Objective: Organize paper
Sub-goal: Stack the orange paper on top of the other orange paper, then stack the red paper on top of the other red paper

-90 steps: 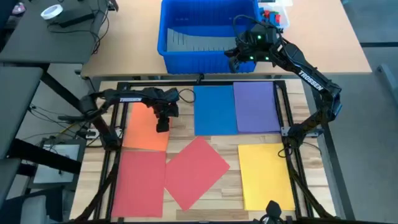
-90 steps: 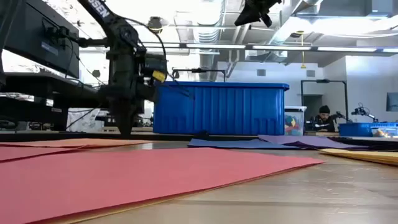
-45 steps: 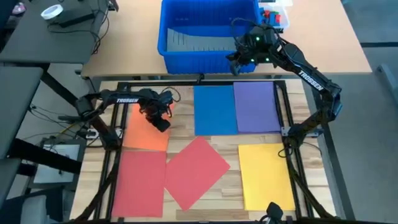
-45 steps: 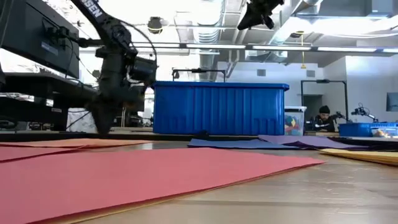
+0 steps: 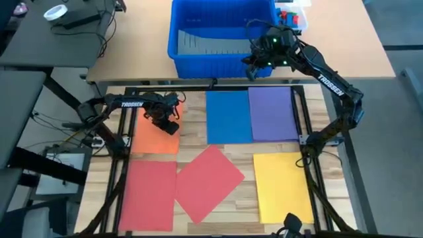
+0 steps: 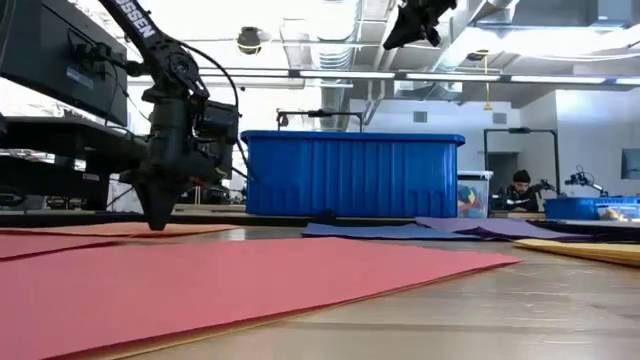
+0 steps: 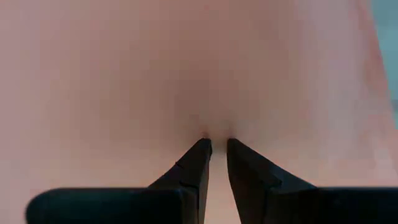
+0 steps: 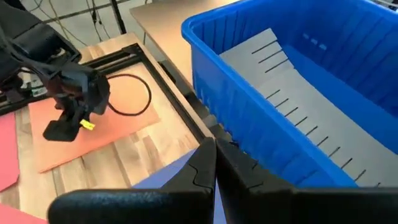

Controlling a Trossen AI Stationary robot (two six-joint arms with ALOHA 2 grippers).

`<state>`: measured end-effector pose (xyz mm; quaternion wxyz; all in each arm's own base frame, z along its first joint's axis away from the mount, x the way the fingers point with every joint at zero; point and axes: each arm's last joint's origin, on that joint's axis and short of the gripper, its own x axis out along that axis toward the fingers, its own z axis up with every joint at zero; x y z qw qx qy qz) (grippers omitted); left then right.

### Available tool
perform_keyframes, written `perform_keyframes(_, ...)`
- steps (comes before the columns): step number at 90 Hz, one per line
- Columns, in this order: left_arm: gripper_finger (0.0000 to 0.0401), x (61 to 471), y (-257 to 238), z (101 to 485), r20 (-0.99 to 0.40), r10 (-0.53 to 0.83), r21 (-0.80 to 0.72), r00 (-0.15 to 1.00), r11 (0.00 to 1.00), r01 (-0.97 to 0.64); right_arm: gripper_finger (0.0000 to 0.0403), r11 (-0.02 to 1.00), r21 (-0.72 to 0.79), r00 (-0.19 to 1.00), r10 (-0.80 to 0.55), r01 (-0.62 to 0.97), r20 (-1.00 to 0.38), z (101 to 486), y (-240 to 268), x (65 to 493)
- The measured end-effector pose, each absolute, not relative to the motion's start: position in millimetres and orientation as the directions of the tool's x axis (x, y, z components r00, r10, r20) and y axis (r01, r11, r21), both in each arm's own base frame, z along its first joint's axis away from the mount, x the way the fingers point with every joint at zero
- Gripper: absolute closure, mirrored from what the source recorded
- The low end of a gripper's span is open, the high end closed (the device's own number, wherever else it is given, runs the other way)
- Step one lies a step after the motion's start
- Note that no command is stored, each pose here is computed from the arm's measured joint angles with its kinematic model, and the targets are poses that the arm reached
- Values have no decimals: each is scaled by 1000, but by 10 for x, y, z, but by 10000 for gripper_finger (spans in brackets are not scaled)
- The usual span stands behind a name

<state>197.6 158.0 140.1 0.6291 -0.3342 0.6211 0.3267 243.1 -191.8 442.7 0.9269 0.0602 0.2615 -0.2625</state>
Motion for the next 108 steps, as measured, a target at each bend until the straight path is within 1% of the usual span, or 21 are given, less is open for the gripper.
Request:
perform_keyframes(6, 359, 1941, 1629, 1400, -1000, 14, 3, 6, 578, -816, 403, 853, -26, 724, -458, 522, -516, 4427, -1928, 2423)
perform_keyframes(21, 359, 1871, 1726, 1397, -999, 51, 38, -12, 552, -833, 403, 852, -25, 723, -459, 523, -517, 4426, -1932, 2419)
perform_keyframes(30, 359, 1846, 1781, 1397, -998, 68, 39, -3, 542, -840, 403, 852, -25, 722, -458, 523, -519, 4424, -1932, 2418)
perform_keyframes(51, 359, 1878, 1864, 1467, -995, 97, 50, 9, 582, -812, 403, 852, -25, 721, -458, 523, -520, 4424, -1931, 2418)
perform_keyframes(63, 359, 1909, 1898, 1499, -992, 121, 52, 23, 582, -812, 403, 852, -25, 721, -458, 523, -520, 4424, -1930, 2417)
perform_keyframes(88, 359, 1891, 1866, 1517, -996, 92, 41, 17, 586, -809, 403, 850, -18, 720, -457, 526, -523, 4421, -1929, 2415)
perform_keyframes(94, 359, 1888, 1837, 1571, -995, 92, 33, 27, 592, -806, 403, 847, 1, 718, -450, 532, -531, 4412, -1918, 2420)
perform_keyframes(100, 359, 1891, 1806, 1706, -995, 89, 20, 41, 599, -801, 403, 839, 31, 717, -444, 543, -538, 4407, -1902, 2425)
perform_keyframes(108, 359, 1906, 1790, 1933, -985, 138, 4, 100, 608, -794, 403, 836, 40, 712, -441, 548, -547, 4398, -1901, 2420)
